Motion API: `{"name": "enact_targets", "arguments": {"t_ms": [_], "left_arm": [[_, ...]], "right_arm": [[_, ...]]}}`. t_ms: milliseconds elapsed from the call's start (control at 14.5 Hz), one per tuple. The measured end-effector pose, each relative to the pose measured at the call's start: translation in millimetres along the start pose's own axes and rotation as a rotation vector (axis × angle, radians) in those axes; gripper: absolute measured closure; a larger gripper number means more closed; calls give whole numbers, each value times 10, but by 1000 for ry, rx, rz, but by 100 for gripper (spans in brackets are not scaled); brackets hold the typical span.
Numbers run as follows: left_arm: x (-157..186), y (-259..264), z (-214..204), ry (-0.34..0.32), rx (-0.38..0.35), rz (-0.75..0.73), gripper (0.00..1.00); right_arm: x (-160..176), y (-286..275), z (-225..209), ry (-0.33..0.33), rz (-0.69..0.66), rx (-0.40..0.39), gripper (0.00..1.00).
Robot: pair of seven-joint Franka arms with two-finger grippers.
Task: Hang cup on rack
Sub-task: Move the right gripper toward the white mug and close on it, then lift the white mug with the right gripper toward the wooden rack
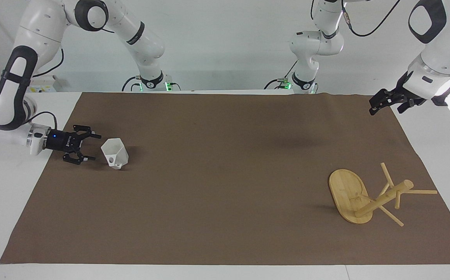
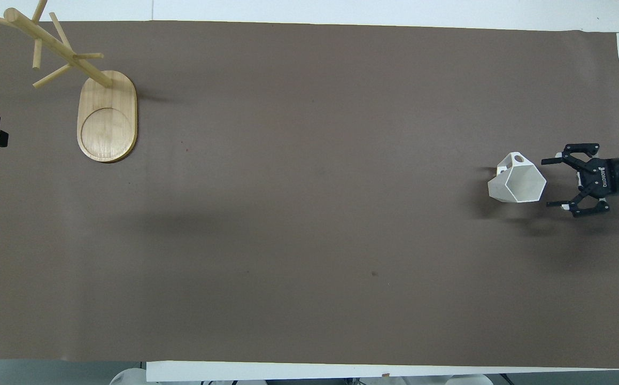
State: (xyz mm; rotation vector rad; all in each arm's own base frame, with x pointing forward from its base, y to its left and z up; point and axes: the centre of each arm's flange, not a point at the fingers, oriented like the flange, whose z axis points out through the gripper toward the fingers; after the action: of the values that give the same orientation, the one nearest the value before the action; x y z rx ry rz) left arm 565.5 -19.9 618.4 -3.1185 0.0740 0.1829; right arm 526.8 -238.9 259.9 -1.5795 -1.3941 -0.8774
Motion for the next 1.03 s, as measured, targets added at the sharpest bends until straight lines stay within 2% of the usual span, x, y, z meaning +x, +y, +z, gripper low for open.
{"name": "enact_targets", "arguments": {"t_ms": [138,275,963,1032], "left_arm": [[0,0,0,0,0,0,0],[0,0,0,0,0,0,0],[0,-1,0,0,0,0,0],[0,-1,0,0,0,0,0]], "right_arm": [[-251,24,195,55,-20,4,0],[-425,26,300,82,-48,7,0],[-435,10,570,147,-133,2,0],[-423,16,584,149,-135,3,3]]}}
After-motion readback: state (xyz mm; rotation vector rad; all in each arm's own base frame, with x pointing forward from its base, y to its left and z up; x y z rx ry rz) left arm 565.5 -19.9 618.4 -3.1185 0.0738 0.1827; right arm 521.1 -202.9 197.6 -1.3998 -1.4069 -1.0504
